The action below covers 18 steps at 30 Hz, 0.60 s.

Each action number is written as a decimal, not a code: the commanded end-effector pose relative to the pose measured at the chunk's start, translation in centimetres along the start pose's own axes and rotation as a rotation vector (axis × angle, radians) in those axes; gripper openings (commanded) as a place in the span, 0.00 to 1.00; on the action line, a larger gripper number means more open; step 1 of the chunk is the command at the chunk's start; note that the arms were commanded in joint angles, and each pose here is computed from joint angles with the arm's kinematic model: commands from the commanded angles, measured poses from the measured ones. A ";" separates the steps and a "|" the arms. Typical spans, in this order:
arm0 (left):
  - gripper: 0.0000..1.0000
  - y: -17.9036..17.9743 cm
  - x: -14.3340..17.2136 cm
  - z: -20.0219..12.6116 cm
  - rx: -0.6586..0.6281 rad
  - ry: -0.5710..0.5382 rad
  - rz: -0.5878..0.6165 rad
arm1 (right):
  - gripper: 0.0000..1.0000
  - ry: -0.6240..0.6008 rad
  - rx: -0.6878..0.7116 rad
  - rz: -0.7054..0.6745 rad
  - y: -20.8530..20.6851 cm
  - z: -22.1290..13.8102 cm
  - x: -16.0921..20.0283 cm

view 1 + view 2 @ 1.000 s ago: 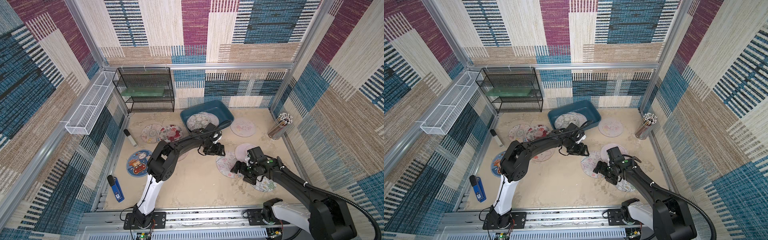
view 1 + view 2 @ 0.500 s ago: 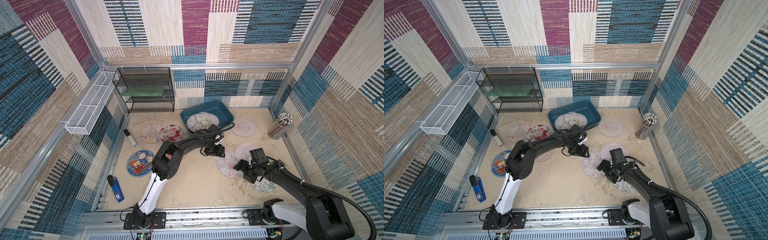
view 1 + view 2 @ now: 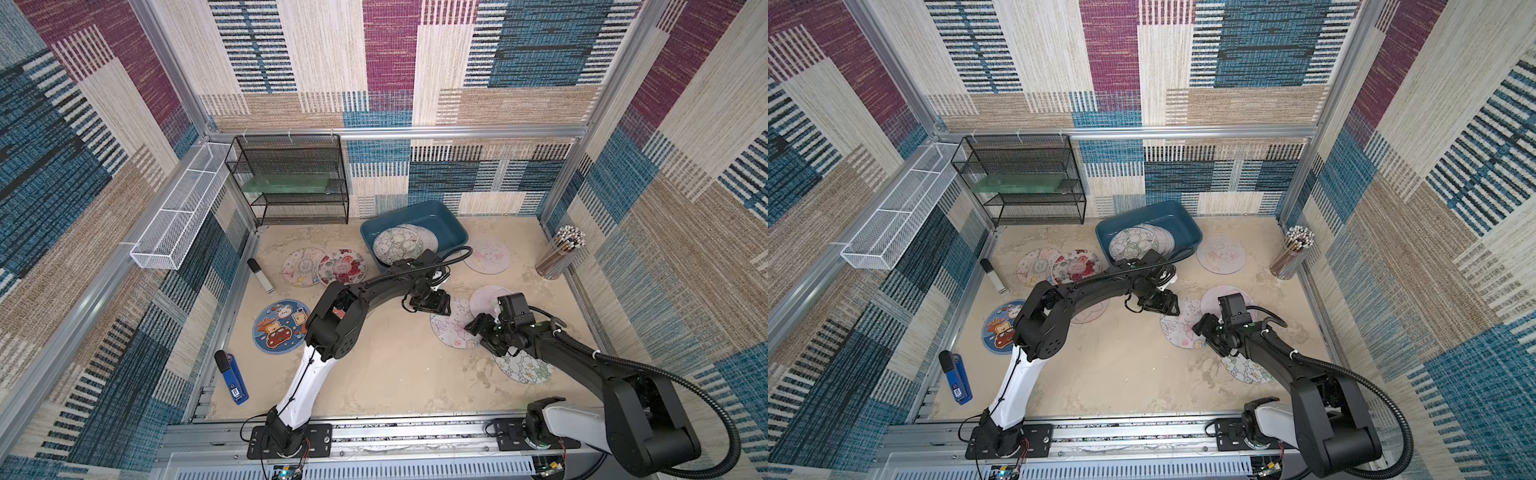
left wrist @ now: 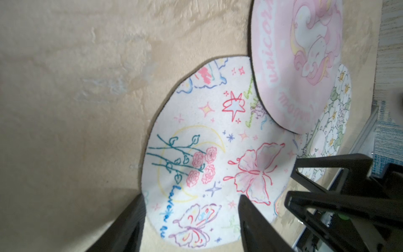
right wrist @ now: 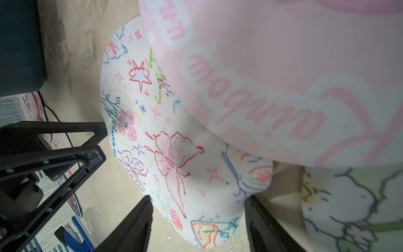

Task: Put the coasters into the storage box
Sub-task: Pick up the coaster from the center of the board.

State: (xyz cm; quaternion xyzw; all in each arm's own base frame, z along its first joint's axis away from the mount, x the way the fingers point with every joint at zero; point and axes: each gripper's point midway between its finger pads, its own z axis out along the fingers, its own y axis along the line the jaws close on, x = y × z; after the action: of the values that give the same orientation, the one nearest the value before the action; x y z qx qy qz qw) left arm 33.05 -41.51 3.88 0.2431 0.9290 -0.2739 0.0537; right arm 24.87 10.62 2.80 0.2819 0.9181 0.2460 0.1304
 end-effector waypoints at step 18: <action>0.67 1.4 1.8 0.3 -0.052 0.049 -0.023 | 0.17 0.007 0.084 0.009 -1.5 -0.1 0.0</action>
State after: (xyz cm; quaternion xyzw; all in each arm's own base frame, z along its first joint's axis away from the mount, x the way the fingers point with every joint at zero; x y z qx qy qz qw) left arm 33.04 -41.44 3.90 0.2439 0.9278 -0.2759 0.0594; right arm 24.53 9.76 2.32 0.2944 0.9218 0.2212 0.1209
